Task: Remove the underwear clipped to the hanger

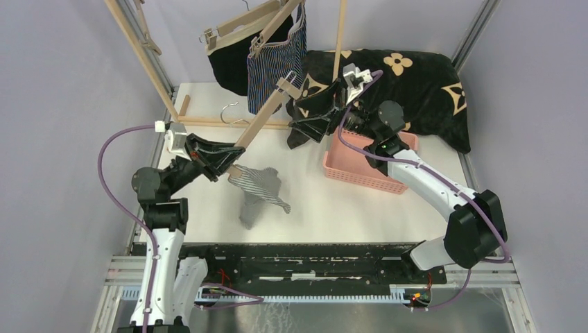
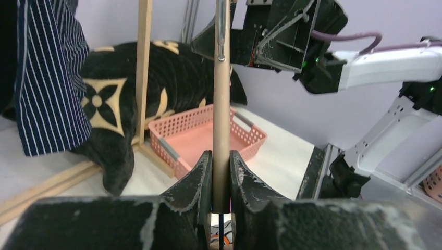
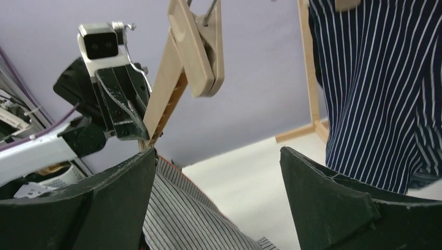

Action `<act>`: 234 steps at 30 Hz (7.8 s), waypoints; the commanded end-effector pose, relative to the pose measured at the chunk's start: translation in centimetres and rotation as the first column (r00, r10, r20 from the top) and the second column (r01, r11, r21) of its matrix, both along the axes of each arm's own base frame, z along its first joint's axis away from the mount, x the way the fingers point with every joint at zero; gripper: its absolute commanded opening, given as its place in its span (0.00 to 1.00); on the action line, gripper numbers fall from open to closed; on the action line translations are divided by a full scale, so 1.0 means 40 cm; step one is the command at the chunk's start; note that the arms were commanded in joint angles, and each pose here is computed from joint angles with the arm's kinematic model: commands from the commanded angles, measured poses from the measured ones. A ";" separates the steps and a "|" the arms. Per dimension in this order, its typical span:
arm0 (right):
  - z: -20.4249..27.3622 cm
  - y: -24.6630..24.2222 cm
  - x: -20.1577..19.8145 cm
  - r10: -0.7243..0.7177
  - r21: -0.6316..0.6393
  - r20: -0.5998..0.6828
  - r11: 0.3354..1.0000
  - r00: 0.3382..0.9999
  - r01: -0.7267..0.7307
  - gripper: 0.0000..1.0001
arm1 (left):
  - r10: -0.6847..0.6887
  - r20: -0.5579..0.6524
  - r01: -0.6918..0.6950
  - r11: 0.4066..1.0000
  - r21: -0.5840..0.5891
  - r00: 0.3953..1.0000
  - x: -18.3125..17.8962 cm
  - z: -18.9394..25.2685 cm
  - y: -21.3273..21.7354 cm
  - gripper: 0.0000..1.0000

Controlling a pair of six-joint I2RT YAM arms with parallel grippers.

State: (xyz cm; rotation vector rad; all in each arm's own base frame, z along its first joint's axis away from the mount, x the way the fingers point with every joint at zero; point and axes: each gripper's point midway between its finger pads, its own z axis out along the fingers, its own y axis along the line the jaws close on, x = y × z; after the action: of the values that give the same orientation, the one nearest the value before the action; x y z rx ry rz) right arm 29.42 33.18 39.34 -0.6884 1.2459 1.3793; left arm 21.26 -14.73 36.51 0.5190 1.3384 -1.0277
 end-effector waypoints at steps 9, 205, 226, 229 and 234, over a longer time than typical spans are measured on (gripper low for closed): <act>0.174 0.019 -0.052 0.059 0.248 0.153 0.964 0.986 -0.096 0.95 | -0.027 0.167 0.054 0.985 -0.161 0.986 -0.021 0.136 -0.035 0.03; -0.555 -0.026 0.037 -0.433 -0.723 0.259 0.506 0.863 0.471 0.75 | 0.735 -0.191 -0.687 0.677 0.263 0.651 -0.082 0.109 0.260 0.03; -0.847 0.120 -0.080 -0.077 -0.888 -0.110 0.456 0.991 -0.063 0.75 | 0.857 -0.112 -0.676 0.470 0.568 0.503 0.082 0.134 0.304 0.03; -0.885 0.109 -0.091 -0.045 -0.910 -0.137 0.399 0.989 -0.108 0.68 | 0.859 -0.092 -0.674 0.457 0.580 0.503 0.112 0.157 0.300 0.03; -0.916 0.105 -0.097 -0.024 -0.926 -0.166 0.348 0.986 -0.148 0.44 | 0.871 -0.062 -0.650 0.409 0.640 0.488 0.168 0.167 0.302 0.03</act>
State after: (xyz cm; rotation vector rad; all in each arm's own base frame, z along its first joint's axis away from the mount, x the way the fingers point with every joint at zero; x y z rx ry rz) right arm 26.20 37.04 2.87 -1.3748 2.1822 0.5730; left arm 27.14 -3.34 40.60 -0.0450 2.0302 0.0542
